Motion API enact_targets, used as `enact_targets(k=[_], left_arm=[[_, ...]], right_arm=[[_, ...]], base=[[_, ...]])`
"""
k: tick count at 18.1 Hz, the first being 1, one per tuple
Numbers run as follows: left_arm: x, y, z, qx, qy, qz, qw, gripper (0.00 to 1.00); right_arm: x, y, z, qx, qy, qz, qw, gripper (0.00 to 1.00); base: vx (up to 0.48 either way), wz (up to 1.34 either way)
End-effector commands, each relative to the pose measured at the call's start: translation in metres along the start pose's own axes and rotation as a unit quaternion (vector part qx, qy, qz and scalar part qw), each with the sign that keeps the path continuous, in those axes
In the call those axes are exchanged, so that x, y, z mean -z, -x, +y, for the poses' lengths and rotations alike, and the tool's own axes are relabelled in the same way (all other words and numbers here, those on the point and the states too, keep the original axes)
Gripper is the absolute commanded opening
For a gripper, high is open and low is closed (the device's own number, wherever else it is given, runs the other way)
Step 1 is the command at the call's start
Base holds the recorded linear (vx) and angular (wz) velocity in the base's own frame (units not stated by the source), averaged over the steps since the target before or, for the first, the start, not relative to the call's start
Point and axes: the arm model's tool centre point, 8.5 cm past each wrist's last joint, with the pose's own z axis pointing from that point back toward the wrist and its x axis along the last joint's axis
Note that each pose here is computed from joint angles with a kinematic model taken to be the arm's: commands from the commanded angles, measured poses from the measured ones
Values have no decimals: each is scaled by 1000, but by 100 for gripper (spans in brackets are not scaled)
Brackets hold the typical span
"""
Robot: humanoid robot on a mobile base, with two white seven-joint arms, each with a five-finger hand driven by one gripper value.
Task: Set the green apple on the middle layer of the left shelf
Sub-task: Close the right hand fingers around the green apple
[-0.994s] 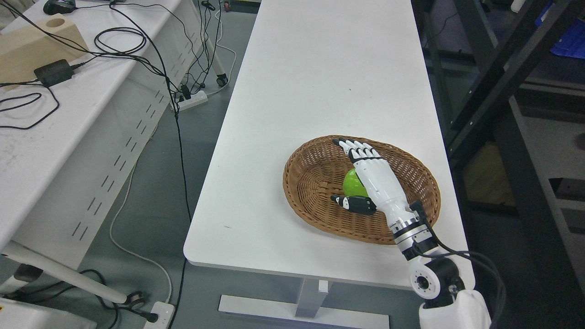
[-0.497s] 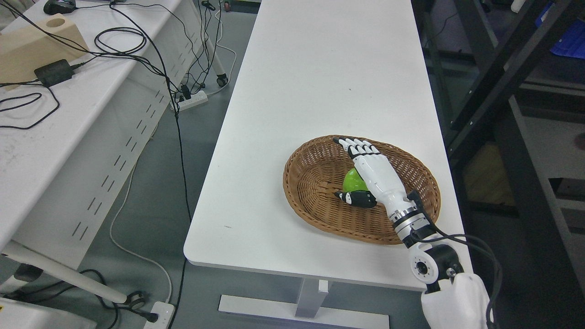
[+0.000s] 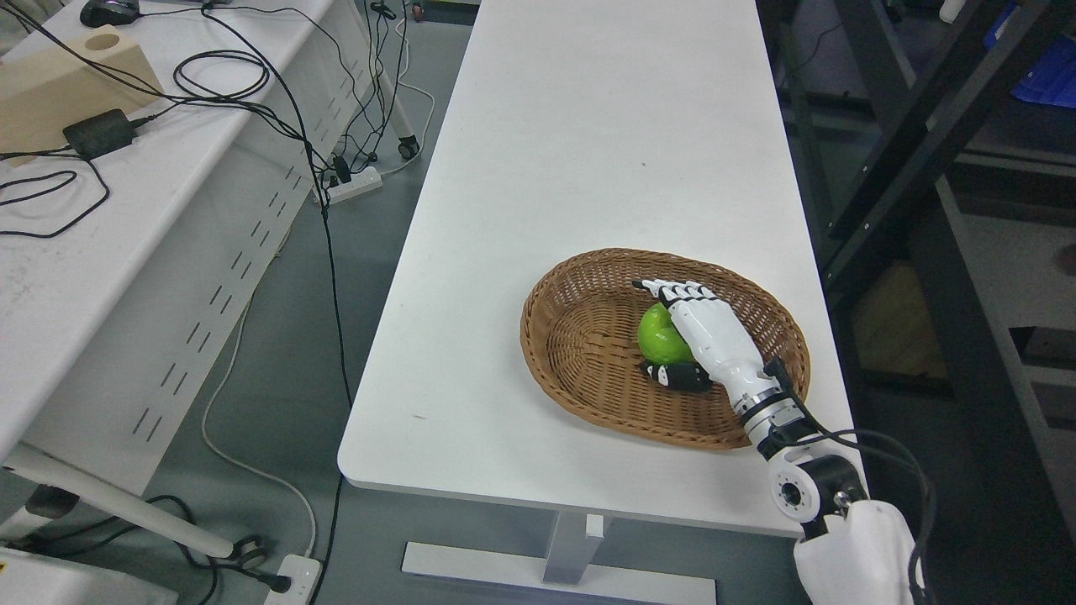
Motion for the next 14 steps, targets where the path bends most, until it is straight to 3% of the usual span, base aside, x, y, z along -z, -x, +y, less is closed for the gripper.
enact_targets(k=[1, 4, 9, 14], left_arm=[[-2, 0, 11, 0, -9, 0, 1000, 100], [-2, 0, 11, 0, -9, 0, 1000, 100], [-2, 0, 11, 0, -9, 0, 1000, 100], [-2, 0, 11, 0, -9, 0, 1000, 100]], right_arm=[[-10, 16, 16, -4, -28, 15, 999, 33], [-12, 16, 15, 0, -26, 13, 1000, 1], [-16, 29, -6, 8, 19, 34, 999, 1], [-35, 22, -68, 14, 191, 26, 981, 0]], base=[[0, 0], [0, 0], [0, 0], [0, 0]])
